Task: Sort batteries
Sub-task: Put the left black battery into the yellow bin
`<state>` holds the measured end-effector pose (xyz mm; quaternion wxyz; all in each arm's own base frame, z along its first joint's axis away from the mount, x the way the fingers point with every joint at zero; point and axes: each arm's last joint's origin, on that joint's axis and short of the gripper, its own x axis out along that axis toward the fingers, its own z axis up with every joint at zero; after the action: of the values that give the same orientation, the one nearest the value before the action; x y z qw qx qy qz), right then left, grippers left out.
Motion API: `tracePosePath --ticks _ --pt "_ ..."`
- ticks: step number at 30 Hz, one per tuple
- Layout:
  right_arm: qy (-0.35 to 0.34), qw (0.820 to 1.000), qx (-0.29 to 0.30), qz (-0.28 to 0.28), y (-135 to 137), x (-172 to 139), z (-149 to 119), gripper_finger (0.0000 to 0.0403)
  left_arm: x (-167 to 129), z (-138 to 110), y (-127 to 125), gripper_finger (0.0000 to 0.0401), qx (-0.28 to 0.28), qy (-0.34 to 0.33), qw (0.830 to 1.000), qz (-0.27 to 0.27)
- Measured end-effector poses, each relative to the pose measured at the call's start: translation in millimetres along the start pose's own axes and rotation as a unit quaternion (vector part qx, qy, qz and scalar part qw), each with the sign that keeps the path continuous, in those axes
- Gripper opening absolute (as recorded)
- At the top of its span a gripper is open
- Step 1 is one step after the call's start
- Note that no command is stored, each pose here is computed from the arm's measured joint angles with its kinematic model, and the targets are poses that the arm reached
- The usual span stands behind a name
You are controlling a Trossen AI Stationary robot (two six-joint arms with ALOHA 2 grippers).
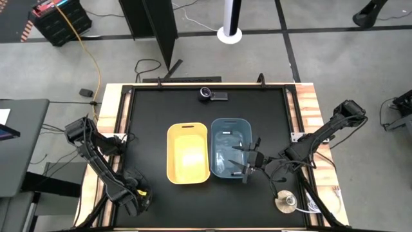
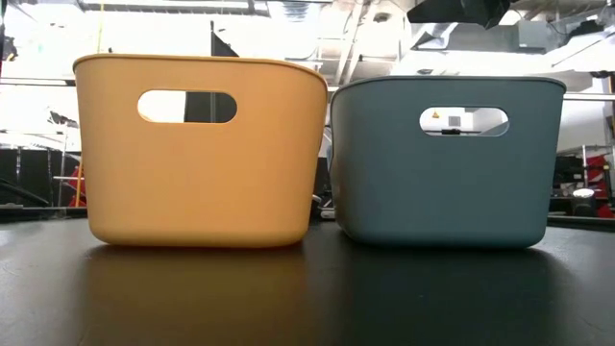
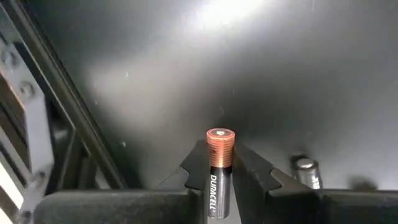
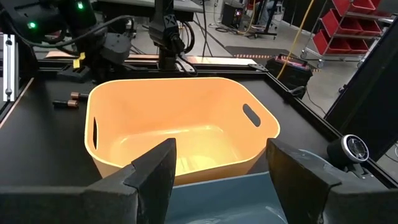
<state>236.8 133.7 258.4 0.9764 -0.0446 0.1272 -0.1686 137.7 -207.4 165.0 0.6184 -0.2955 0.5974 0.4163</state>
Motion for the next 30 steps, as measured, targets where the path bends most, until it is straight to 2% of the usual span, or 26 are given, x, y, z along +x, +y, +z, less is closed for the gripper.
tracePosePath --ticks 5,11,14,17,19,25,30 --pt "0.0 1.0 0.0 0.0 0 0 0 0.0264 -20 4 -2 0.0038 0.003 -0.044 0.998 -0.048" --pt "0.0 1.0 0.0 0.0 0 0 0 0.0264 -61 19 -3 0.0038 0.033 -0.164 0.982 -0.085" --pt "0.0 1.0 0.0 0.0 0 0 0 0.0264 -85 33 -6 0.0038 0.056 -0.25 0.961 -0.108" --pt "0.0 1.0 0.0 0.0 0 0 0 0.0264 -102 51 -13 0.0038 0.077 -0.351 0.923 -0.14" --pt "0.0 1.0 0.0 0.0 0 0 0 0.0264 -107 67 -21 0.0038 0.077 -0.392 0.905 -0.146" --pt "0.0 1.0 0.0 0.0 0 0 0 0.0264 -104 114 -50 0.0038 0.101 -0.414 0.895 -0.133" --pt "0.0 1.0 -0.001 0.001 0 0 0 0.0264 -106 145 -62 0.0048 0.11 -0.415 0.893 -0.138"
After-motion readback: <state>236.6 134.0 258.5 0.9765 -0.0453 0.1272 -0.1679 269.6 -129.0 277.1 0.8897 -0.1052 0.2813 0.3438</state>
